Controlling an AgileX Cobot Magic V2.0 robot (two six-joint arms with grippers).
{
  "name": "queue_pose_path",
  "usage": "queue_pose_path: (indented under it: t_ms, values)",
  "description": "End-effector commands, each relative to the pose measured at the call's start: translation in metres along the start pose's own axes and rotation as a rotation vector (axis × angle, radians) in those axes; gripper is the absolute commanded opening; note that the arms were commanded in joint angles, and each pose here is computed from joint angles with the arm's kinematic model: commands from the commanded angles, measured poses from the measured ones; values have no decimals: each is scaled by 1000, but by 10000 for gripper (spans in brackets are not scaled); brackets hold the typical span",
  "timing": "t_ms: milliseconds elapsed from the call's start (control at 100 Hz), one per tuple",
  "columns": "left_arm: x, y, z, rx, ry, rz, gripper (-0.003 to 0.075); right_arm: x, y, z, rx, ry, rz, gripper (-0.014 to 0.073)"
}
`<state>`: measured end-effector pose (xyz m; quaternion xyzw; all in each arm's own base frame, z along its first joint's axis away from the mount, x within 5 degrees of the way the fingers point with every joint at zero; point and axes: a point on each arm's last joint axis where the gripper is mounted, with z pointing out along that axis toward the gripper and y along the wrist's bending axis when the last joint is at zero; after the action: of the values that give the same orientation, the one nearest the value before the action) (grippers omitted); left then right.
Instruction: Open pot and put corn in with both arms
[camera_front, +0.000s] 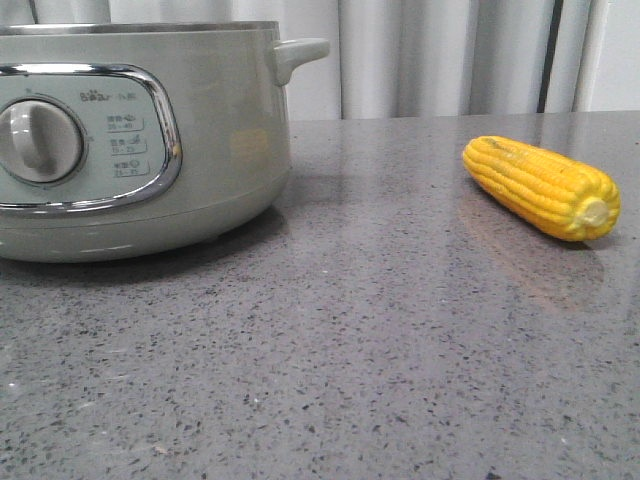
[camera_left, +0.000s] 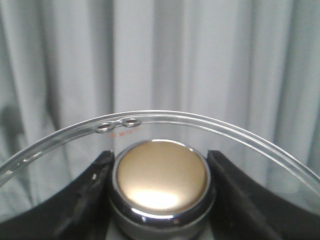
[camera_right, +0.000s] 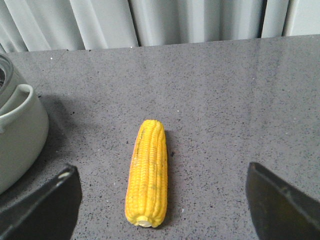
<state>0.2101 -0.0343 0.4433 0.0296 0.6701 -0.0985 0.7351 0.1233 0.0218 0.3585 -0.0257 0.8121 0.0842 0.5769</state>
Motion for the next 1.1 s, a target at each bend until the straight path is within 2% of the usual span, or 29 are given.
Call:
queue_pose_path:
  t_ms: [0,190,360,540,750,890,1090]
  values:
    - [-27,23,-22,-133,-119,17,146,-17,1,-5,-1,-102,-14,585]
    - [-12,62,-52,-370,-105,47,146,-17,1,-5,-1,-102,-14,585]
    - [29,87,-68,-528,-15,27,146,-17,1,-5,-5,-102,-15,585]
    - [83,97,-72,-579,105,-38,146,-16,6,-5,-37,-99,-51,585]
    - [126,103,-80,-634,202,-74,146,-16,9,-5,-59,-98,-73,585]
    - [145,105,-82,-656,242,-173,146,-16,9,-5,-59,-98,-73,585]
    - [155,105,-81,-657,279,-191,151,-16,9,-5,-59,-98,-73,585]
